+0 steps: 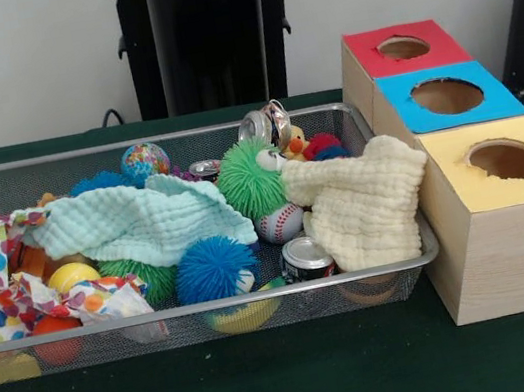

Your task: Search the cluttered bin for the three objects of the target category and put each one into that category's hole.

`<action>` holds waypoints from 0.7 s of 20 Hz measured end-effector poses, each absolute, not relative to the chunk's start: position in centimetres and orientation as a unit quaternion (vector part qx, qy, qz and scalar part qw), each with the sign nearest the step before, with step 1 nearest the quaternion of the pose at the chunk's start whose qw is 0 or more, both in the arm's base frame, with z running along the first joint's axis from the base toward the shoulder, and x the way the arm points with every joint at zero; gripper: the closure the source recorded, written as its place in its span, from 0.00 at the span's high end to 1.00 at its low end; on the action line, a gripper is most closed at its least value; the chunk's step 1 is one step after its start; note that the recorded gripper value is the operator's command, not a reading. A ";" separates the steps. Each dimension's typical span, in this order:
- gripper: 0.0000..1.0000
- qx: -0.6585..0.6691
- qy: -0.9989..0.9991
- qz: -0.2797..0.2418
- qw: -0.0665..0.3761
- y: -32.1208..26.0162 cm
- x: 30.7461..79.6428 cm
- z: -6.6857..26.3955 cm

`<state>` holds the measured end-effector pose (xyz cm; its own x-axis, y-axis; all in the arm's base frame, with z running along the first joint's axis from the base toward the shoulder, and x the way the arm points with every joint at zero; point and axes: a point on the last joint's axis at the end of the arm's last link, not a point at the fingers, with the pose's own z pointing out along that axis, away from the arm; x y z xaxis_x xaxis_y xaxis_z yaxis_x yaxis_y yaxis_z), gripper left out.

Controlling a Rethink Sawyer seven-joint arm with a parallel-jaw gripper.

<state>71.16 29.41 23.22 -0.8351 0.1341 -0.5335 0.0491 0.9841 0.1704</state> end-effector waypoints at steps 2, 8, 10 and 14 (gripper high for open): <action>0.00 0.031 0.955 0.076 0.285 31.0 70.7 23.2; 0.00 -0.016 0.954 0.095 0.285 37.0 69.3 24.2; 0.00 -0.026 0.953 0.099 0.285 38.5 68.9 24.5; 0.00 -0.046 0.954 0.107 0.277 40.7 68.2 25.7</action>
<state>68.21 40.68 25.69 -0.8424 -0.0284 -0.5381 -0.1474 0.9727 0.1793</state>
